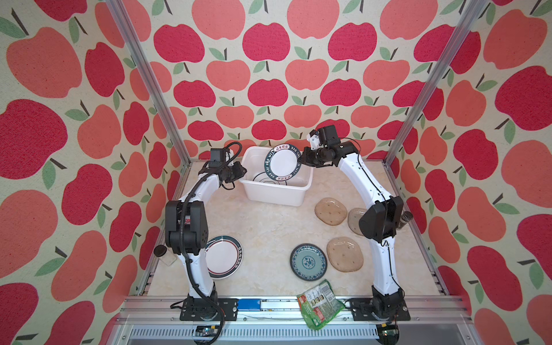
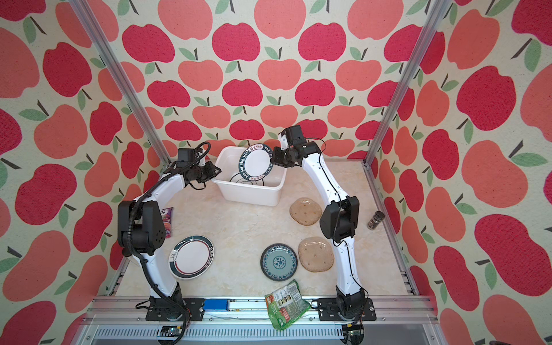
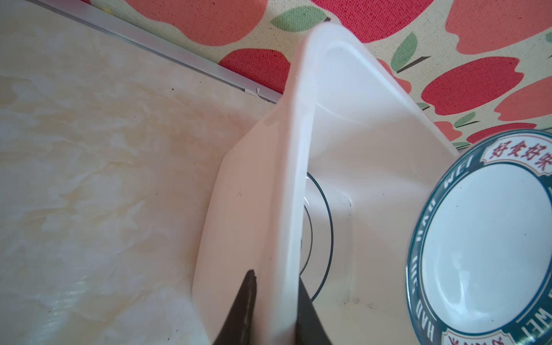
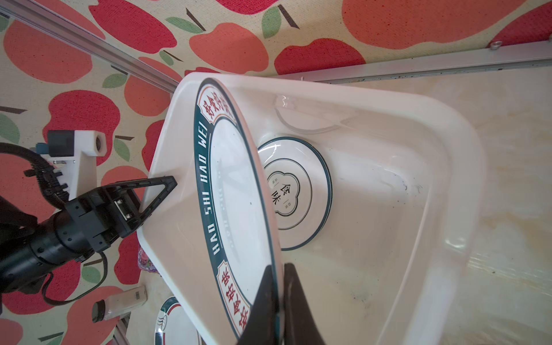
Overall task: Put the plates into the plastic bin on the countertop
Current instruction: 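Lower the green-rimmed plate into the bin and open the right gripper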
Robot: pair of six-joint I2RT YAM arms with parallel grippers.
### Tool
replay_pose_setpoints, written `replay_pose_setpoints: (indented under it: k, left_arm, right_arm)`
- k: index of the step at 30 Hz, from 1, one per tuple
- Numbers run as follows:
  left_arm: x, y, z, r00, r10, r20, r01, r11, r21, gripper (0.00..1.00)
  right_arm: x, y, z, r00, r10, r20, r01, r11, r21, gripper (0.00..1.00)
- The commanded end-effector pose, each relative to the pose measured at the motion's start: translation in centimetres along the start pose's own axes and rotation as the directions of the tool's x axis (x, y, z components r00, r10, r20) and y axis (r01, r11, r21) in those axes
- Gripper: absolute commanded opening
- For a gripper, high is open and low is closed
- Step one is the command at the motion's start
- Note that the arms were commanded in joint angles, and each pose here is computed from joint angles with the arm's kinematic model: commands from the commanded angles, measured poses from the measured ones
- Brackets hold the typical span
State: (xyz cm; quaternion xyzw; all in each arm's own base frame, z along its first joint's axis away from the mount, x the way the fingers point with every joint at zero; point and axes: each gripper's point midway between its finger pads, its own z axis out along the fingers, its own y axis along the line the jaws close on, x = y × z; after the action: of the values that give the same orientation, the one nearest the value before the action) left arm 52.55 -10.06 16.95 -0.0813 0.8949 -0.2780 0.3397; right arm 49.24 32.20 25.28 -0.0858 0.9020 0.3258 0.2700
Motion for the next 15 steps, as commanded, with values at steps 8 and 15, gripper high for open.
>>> replay_pose_setpoints:
  k: [8,15]
  left_arm:
    - [3.9,-1.8,-4.0,0.996,-0.038,-0.083,0.036,0.999,-0.024,0.08]
    - [4.7,-1.9,-4.1,0.996,-0.032,-0.083,0.029,0.999,-0.039,0.09]
  right_arm:
    - [2.5,3.1,-0.2,0.993,-0.088,-0.081,0.084,0.995,-0.052,0.0]
    - [5.5,1.6,1.3,0.974,-0.108,-0.198,0.11,0.994,-0.003,0.0]
